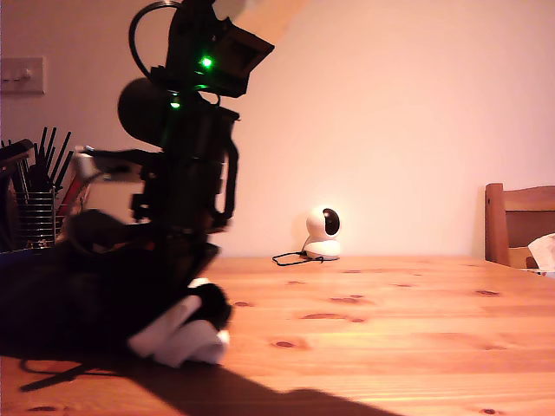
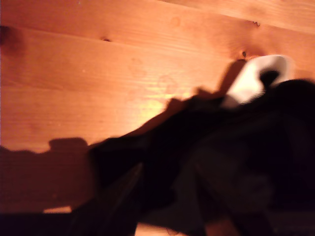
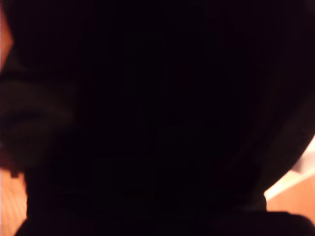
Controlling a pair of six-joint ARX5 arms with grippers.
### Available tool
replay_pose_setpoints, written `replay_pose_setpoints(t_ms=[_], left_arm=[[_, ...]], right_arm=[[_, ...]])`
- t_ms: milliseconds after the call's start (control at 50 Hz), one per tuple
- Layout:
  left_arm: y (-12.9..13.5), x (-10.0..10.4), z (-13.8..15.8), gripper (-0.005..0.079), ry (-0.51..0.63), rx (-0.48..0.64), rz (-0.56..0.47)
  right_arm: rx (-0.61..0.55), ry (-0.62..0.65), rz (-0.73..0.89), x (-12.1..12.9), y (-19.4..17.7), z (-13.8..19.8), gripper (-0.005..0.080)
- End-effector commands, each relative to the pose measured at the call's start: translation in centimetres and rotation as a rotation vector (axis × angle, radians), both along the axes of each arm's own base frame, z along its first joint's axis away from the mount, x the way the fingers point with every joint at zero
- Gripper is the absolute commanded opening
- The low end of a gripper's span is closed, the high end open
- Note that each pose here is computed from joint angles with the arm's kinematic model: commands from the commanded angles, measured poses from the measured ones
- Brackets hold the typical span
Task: Fold the shorts in front of you. After folding it, place it to the right side.
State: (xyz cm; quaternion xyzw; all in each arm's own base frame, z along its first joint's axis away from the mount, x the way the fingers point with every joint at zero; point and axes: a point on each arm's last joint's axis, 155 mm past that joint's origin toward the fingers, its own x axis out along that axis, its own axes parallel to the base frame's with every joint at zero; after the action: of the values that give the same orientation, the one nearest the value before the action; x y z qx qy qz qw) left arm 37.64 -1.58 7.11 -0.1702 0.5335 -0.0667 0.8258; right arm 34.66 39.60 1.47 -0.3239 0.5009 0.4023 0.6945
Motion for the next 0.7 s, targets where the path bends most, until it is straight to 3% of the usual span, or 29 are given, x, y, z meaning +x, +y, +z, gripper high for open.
replay_pose_setpoints(t_ms=[0, 280, 680], left_arm=[[0.0, 0.1, -0.2, 0.0292, 0.008, 0.0, -0.006], [-0.3, 0.2, -0.1, 0.0292, 0.003, -0.01, -0.011], [-0.3, 0.7, 0.1, 0.0292, -0.02, -0.011, -0.013]], right_arm=[[-0.115, 0.101, -0.111, -1.2, -3.0, -4.6, -0.0011], [-0.246, 0.058, -0.429, 0.6, -8.1, -4.6, -0.0011], [-0.248, -0.06, -0.568, 3.2, -9.4, -3.9, -0.0011]])
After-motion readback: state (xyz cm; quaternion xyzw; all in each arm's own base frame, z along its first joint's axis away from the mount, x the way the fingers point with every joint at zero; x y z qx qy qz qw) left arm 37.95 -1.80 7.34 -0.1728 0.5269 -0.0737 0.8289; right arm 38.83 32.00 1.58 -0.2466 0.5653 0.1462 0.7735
